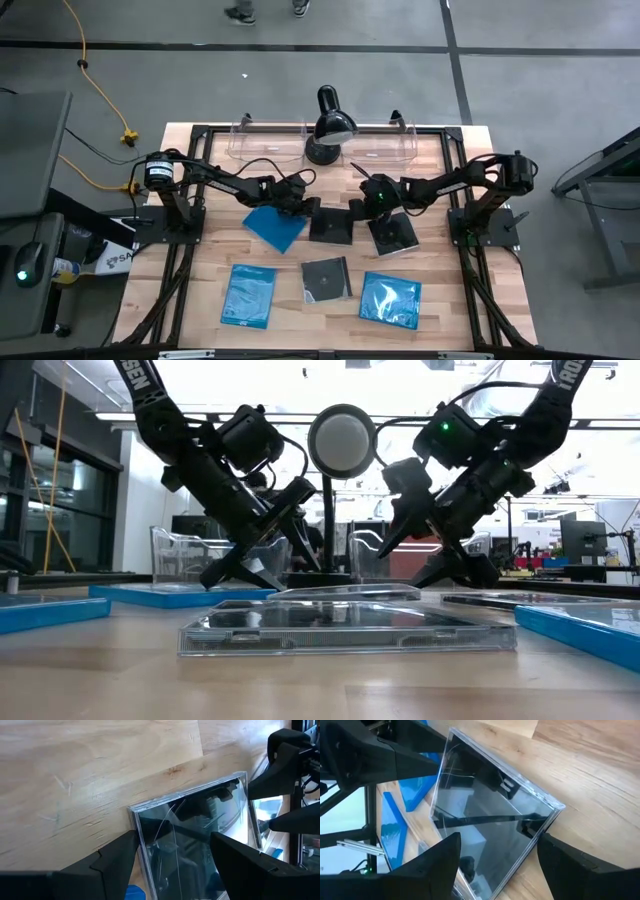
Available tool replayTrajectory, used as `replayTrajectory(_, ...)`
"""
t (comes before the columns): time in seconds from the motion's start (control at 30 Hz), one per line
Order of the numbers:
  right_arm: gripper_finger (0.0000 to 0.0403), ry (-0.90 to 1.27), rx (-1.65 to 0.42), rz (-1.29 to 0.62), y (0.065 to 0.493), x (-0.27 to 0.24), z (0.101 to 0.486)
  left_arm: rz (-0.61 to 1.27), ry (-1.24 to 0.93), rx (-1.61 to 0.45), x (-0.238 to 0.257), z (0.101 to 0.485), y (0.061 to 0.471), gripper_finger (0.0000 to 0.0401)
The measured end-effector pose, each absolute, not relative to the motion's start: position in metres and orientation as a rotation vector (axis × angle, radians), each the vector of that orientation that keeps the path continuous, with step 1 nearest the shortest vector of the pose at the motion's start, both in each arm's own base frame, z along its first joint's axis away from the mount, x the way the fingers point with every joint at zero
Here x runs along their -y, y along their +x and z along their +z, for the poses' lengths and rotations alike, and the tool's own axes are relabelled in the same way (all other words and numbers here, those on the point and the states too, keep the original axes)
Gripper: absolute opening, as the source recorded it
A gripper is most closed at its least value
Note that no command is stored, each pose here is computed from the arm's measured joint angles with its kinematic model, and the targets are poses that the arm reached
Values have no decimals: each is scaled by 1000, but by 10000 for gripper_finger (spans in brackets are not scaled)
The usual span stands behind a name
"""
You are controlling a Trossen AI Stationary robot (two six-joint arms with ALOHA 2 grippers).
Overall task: Pick & place jewel cases by type
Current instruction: Put the top left black CD case into the right transparent bin
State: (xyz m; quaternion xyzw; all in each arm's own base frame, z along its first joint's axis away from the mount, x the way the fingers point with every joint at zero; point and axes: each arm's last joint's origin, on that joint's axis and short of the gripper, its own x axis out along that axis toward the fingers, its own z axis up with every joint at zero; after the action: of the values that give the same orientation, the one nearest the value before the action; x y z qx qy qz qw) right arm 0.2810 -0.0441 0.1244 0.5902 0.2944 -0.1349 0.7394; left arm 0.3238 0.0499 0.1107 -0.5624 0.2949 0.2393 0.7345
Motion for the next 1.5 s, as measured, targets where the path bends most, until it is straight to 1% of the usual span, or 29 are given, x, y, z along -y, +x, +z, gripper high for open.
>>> replayTrajectory(0.27,240,1285,-636,-284,281,44,128,526,-1235,-648,-50,111,324,255)
replayTrajectory(0.37,240,1267,-601,-263,279,44,139,521,-1222,-653,-50,111,324,255)
replayTrajectory(0.57,240,1191,-467,-252,277,47,168,523,-1220,-653,-50,111,324,255)
replayTrajectory(0.73,240,1184,-417,-252,279,46,170,508,-1216,-623,-50,112,326,255)
replayTrajectory(1.13,239,1178,-438,-334,280,47,160,513,-1197,-588,-52,119,333,255)
replayTrajectory(1.27,225,1174,-455,-358,279,47,157,514,-1191,-586,-52,119,333,255)
replayTrajectory(1.5,175,1152,-487,-386,277,47,154,503,-1148,-610,-52,118,332,255)
